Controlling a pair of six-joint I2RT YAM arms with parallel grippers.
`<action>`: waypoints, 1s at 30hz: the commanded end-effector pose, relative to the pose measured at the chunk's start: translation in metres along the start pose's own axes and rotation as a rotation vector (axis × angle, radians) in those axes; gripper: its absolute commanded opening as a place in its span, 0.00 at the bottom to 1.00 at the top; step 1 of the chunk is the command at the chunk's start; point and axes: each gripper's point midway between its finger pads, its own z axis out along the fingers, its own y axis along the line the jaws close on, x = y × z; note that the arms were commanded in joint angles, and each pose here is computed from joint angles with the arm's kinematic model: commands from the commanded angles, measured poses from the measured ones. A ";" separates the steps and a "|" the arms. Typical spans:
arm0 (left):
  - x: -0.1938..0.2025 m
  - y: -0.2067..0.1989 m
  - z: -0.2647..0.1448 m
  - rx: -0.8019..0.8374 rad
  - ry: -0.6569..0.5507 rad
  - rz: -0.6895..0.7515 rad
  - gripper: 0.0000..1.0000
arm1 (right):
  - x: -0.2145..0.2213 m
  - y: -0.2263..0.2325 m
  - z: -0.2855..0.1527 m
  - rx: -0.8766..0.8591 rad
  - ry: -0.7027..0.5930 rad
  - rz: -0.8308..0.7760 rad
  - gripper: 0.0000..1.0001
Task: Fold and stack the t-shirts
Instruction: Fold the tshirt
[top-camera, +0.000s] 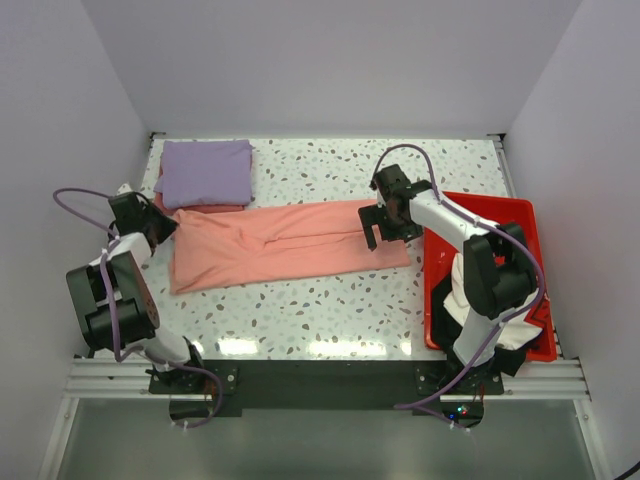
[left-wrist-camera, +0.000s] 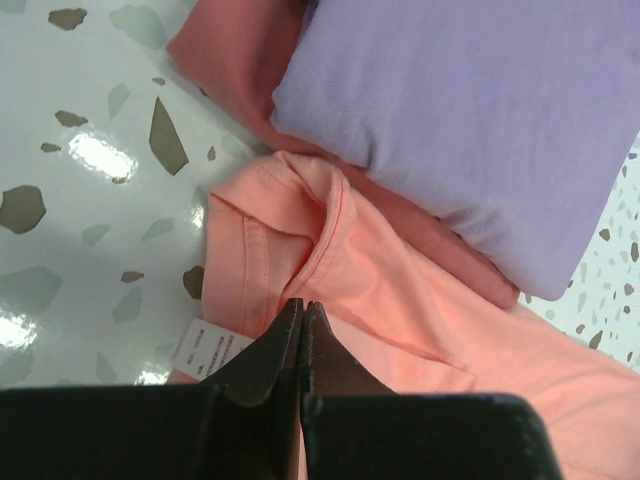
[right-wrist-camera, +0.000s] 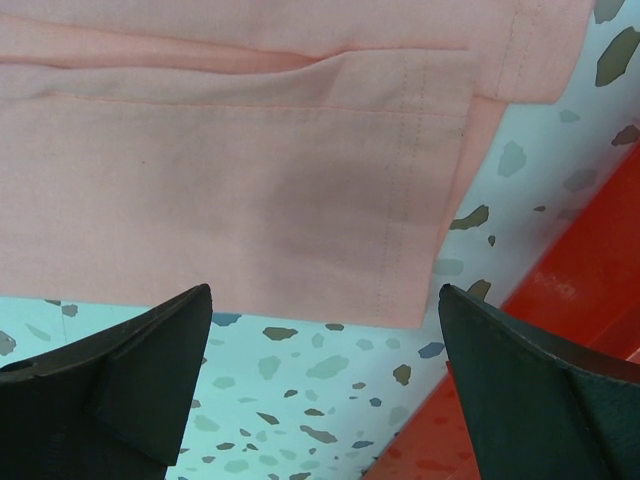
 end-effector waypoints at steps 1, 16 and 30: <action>-0.034 -0.025 0.006 0.094 -0.087 0.030 0.00 | 0.000 -0.002 0.000 0.012 0.009 -0.014 0.99; -0.028 -0.012 0.020 0.014 -0.007 0.053 0.61 | -0.001 -0.003 -0.001 0.020 0.012 -0.013 0.99; -0.016 -0.072 -0.048 -0.127 -0.045 -0.004 1.00 | -0.068 0.026 -0.015 -0.112 -0.158 0.014 0.99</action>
